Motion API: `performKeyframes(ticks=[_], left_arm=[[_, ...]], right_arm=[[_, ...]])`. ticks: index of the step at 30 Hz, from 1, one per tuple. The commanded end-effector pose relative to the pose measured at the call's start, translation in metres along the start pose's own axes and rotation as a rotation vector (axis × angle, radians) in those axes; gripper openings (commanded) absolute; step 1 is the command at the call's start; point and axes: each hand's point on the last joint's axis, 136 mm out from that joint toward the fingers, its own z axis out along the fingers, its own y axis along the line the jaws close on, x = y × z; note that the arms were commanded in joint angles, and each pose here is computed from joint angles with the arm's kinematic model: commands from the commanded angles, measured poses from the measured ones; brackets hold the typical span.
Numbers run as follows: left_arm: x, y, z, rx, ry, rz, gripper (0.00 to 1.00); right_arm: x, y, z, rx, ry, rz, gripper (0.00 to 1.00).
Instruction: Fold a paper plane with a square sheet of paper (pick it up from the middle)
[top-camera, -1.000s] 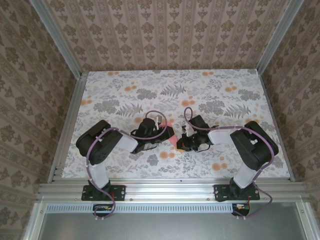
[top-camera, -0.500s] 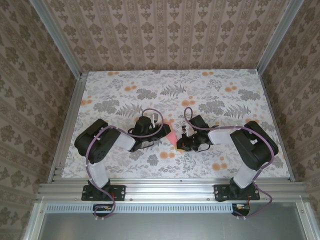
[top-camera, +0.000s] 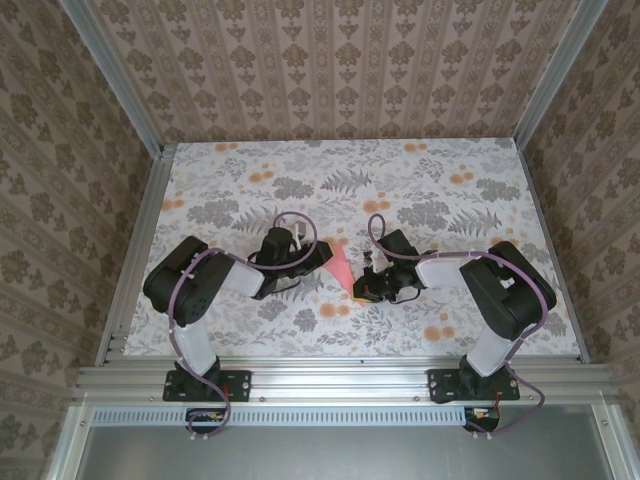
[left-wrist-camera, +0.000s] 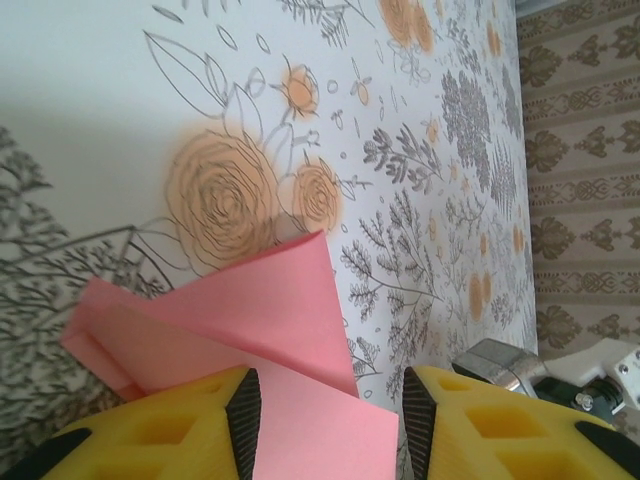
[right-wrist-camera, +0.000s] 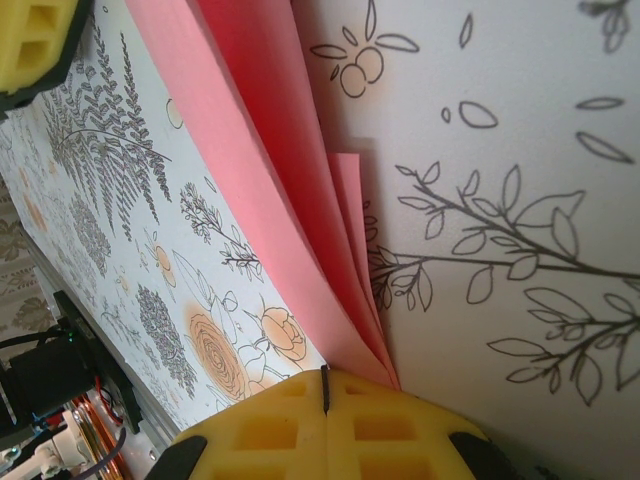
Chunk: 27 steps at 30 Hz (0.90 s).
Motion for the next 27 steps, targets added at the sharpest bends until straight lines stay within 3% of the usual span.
performKeyframes(ticks=[1, 17, 27], left_arm=[[-0.006, 0.038, -0.009, -0.141, -0.012, -0.037, 0.46], [-0.036, 0.05, -0.044, -0.251, -0.039, -0.074, 0.48], [-0.037, -0.016, -0.063, -0.165, -0.029, 0.04, 0.45]], right_arm=[[0.035, -0.067, 0.006, 0.246, 0.084, 0.139, 0.0], [0.03, -0.061, 0.006, 0.228, 0.074, 0.136, 0.0], [0.028, -0.057, 0.005, 0.219, 0.067, 0.128, 0.0]])
